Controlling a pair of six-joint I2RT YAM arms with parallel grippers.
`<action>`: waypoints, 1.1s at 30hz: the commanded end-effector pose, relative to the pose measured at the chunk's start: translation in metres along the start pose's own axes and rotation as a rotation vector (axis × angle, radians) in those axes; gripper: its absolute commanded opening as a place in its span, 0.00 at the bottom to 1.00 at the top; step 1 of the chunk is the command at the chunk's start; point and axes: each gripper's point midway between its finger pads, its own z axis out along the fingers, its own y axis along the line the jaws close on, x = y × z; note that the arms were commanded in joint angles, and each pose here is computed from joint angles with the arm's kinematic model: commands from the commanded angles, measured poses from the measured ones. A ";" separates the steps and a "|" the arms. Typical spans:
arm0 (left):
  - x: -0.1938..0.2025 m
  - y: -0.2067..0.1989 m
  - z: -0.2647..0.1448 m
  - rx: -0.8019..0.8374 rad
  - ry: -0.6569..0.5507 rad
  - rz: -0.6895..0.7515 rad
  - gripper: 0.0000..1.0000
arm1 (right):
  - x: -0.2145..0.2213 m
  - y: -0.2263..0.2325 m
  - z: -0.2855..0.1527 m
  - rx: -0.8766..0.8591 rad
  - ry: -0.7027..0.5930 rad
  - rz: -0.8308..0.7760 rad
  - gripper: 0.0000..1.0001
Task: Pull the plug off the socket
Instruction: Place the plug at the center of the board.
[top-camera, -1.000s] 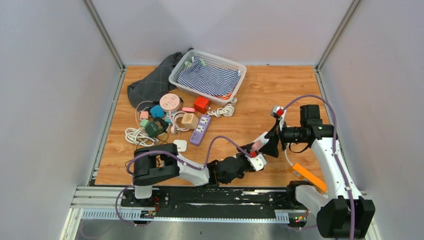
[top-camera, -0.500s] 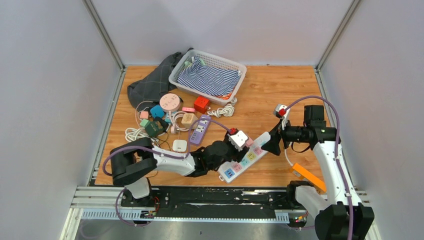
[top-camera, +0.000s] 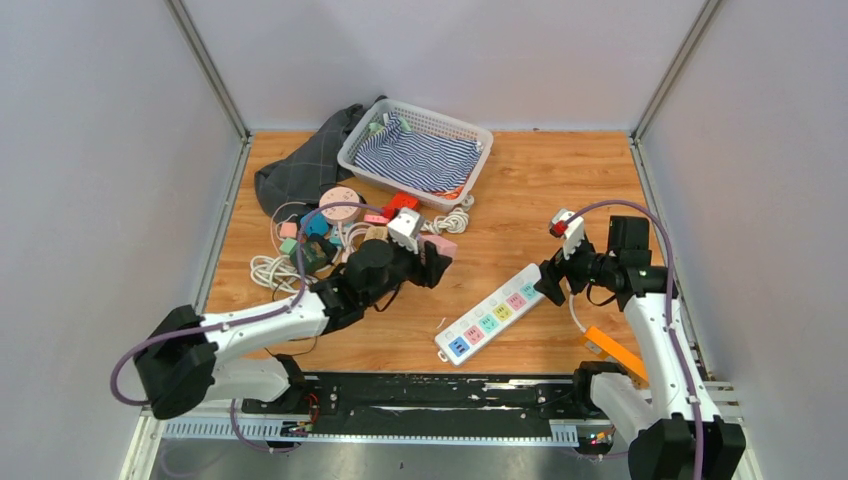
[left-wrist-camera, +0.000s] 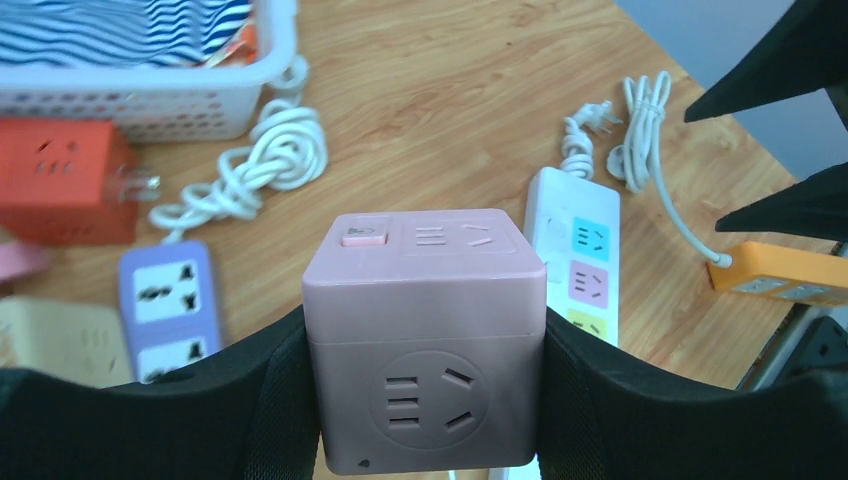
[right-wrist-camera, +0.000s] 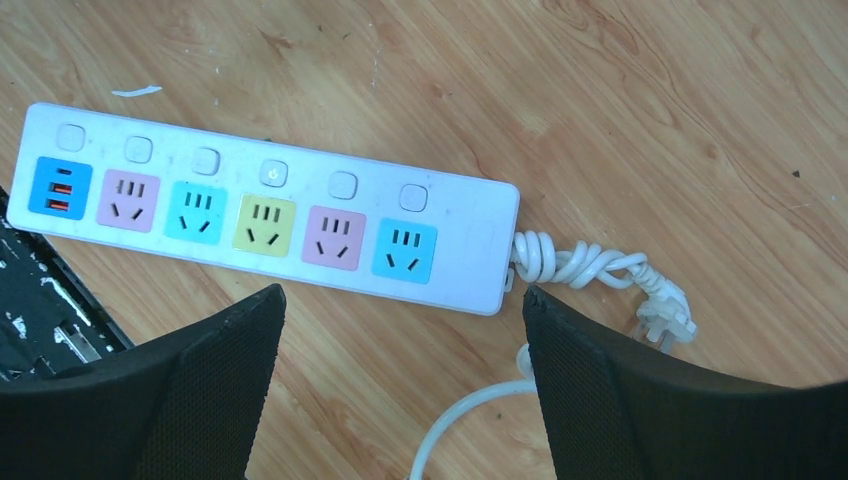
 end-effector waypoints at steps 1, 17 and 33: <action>0.001 0.025 -0.031 -0.079 0.004 -0.088 0.00 | 0.012 -0.011 0.002 0.050 0.038 0.003 0.89; -0.003 0.134 -0.121 -0.703 -0.027 -0.166 0.00 | 0.019 -0.009 0.005 0.033 0.059 0.007 0.88; 0.041 0.192 -0.114 -0.831 0.195 -0.403 0.00 | 0.021 -0.009 0.006 0.027 0.064 0.010 0.88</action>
